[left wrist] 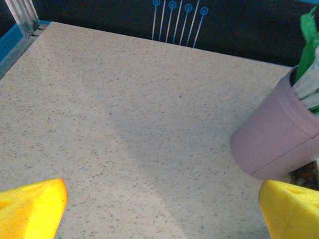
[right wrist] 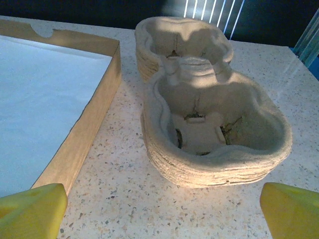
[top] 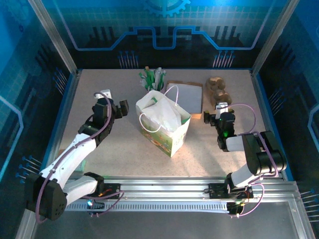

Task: Pack the takeout coffee

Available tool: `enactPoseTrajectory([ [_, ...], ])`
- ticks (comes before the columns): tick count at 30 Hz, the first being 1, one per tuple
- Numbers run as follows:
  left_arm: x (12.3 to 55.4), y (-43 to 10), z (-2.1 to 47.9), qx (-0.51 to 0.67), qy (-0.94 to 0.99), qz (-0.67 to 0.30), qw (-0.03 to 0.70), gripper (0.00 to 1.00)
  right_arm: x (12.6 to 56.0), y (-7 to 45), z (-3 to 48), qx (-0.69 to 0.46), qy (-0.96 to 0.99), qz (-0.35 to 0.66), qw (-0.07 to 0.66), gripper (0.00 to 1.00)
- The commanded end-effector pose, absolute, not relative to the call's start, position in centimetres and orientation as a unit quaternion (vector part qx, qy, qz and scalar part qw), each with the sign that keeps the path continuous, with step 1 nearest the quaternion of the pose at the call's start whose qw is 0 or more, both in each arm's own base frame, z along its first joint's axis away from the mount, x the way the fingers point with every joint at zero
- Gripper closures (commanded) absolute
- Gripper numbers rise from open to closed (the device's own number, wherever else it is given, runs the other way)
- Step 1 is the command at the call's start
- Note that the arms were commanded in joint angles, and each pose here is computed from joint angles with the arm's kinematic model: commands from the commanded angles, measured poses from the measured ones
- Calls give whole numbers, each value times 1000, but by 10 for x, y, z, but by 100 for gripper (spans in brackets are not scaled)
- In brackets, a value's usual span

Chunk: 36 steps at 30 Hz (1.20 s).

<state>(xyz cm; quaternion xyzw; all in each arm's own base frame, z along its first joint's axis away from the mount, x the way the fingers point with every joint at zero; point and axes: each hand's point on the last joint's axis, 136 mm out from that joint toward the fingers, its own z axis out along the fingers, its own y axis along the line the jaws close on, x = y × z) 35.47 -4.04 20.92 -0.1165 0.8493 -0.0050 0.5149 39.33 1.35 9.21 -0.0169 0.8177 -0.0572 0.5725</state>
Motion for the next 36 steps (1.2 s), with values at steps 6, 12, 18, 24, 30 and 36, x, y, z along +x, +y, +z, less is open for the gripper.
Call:
enactPoseTrajectory([
  [6, 362, -14, 181, -108, 853, 66, 506, 1, 395, 15, 101, -21, 803, -65, 592, 0],
  [12, 370, 3, 165, -129, 838, 70, 525, 1, 395, 16, 101, -21, 804, -64, 591, 0],
  [18, 380, 17, 156, -141, 823, 67, 546, 1, 396, 15, 101, -20, 805, -63, 590, 0],
  [24, 389, 35, 146, -147, 809, 67, 565, 1, 396, 14, 101, -19, 806, -59, 589, 0],
  [30, 395, 44, 132, -153, 820, 39, 550, 1, 396, 15, 100, -20, 806, -58, 588, 0],
  [36, 397, 33, 117, -124, 826, 8, 550, 1, 396, 14, 100, -20, 806, -57, 588, 0],
])
